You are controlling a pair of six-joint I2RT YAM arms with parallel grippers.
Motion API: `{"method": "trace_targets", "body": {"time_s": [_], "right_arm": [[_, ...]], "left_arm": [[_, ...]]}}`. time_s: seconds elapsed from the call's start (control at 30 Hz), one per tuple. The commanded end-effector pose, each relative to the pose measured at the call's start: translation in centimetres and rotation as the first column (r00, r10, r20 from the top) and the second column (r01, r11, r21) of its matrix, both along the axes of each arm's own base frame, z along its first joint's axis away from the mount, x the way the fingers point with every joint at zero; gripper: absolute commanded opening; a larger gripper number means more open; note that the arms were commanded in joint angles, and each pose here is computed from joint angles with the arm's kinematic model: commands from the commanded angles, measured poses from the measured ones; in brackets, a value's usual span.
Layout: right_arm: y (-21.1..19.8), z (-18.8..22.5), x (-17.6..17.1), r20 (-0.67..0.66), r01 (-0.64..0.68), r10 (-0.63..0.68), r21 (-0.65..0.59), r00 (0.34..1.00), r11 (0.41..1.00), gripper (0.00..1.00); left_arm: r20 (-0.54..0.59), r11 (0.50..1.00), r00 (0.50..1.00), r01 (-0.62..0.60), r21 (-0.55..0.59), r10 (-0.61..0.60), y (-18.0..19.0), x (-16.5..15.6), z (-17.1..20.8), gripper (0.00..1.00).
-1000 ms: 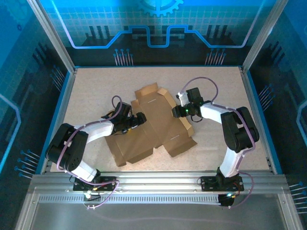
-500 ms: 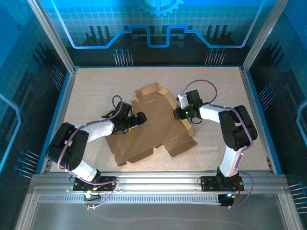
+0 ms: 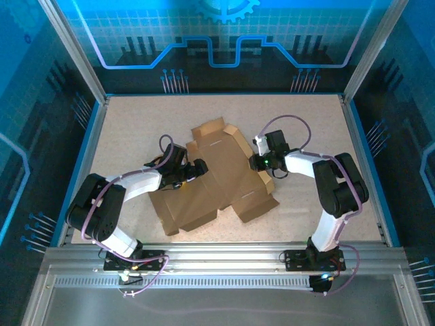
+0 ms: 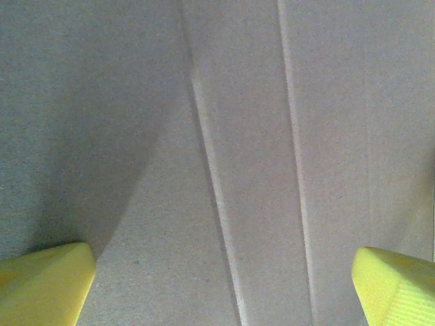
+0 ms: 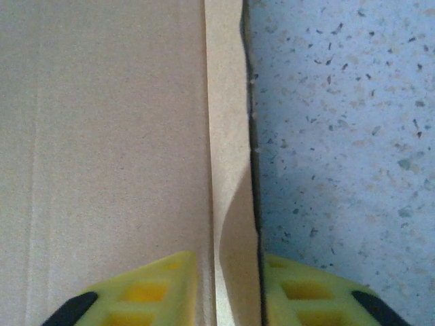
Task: Fold the paper box
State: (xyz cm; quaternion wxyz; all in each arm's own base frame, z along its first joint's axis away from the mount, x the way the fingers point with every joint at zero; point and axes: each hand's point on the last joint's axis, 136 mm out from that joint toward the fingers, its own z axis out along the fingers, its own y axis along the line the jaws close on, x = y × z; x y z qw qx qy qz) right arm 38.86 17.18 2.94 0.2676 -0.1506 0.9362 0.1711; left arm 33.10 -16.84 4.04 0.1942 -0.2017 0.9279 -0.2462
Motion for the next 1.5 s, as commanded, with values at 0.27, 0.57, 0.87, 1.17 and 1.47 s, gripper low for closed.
{"method": "trace_targets", "body": {"time_s": [0.27, 0.57, 0.87, 1.17, 1.47], "right_arm": [[-0.4, 1.1, 0.4, 0.026, 0.013, -0.013, 0.000, 1.000, 1.000, 0.00], [0.1, 4.8, 1.4, 0.108, 0.039, -0.021, -0.169, 0.994, 0.985, 0.00], [-1.6, 8.9, 3.6, 0.224, 0.030, 0.068, -0.408, 0.972, 0.912, 0.00], [0.3, 11.9, 4.5, 0.293, -0.055, 0.227, -0.496, 0.929, 0.866, 0.00], [4.7, 12.8, 1.4, 0.337, -0.099, 0.395, -0.640, 0.855, 0.762, 0.00]], "left_arm": [[-0.063, 0.999, 0.998, 0.014, 0.034, -0.012, 0.3, -1.0, -1.2, 0.99], [0.001, 1.000, 1.000, 0.010, 0.005, -0.010, 0.2, -0.8, 1.1, 0.99], [-0.060, 0.999, 0.998, 0.031, -0.016, -0.031, -0.3, -2.0, -0.4, 0.99], [-0.116, 0.999, 0.993, -0.005, -0.041, 0.000, -0.2, -3.0, -3.2, 0.57], [-0.154, 0.996, 0.988, -0.029, -0.088, 0.016, -1.0, -2.9, -5.5, 0.53]]}}
